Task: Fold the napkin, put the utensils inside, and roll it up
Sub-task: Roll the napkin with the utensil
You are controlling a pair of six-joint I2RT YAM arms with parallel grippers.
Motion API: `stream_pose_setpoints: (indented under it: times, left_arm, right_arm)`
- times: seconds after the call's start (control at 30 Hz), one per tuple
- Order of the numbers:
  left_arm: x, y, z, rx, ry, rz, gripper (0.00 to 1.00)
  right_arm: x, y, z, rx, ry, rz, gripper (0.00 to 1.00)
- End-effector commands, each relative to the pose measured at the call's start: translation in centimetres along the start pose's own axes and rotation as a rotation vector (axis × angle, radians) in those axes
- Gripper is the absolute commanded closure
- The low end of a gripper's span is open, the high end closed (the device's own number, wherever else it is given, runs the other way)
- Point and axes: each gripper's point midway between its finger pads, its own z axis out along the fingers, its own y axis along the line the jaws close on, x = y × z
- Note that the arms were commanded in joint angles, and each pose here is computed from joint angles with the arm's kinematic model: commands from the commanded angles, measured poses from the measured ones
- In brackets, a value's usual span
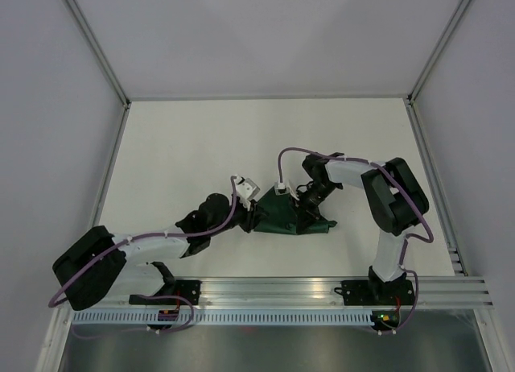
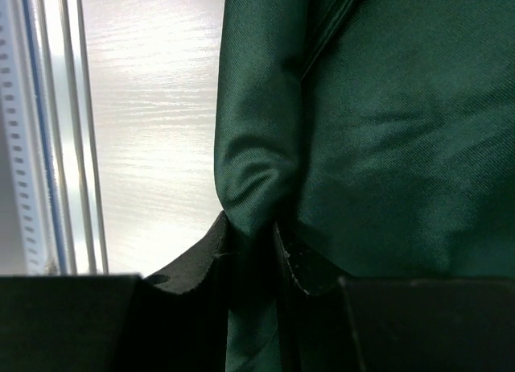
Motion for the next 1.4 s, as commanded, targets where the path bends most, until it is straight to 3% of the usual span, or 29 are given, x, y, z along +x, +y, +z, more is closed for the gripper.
stream_pose_setpoints:
  times: [0.0, 0.43, 0.73, 1.0, 1.13, 1.27, 1.37]
  left_arm:
    - [-1.5, -0.8, 0.6, -0.029, -0.071, 0.16, 0.67]
    - [4.7, -7.5, 5.2, 0.076, 0.117, 0.639, 0.61]
    - [7.2, -9.6, 6.8, 0.129, 0.168, 0.806, 0.55]
    - [9.5, -9.3, 7.4, 0.14, 0.227, 0.843, 0.55]
    - [10.4, -9.3, 7.5, 0.15, 0.26, 0.832, 0.62]
    - [11.7, -9.2, 7.2, 0.172, 0.317, 0.793, 0.86]
    - [12.5, -9.1, 7.0, 0.194, 0.366, 0.744, 0.98]
  right_arm:
    - [5.6, 0.3, 1.7, -0.088, 0.171, 0.081, 0.89]
    - [5.5, -1.1, 1.7, -0.09, 0.177, 0.159, 0.89]
    - [5.6, -1.4, 1.7, -0.104, 0.176, 0.195, 0.88]
    - [5.5, -1.7, 1.6, -0.105, 0.165, 0.211, 0.88]
    - [5.5, -1.7, 1.6, -0.107, 0.166, 0.215, 0.88]
    - [5.6, -1.7, 1.5, -0.102, 0.164, 0.214, 0.84]
    - [5.5, -1.7, 1.5, -0.095, 0.164, 0.212, 0.78]
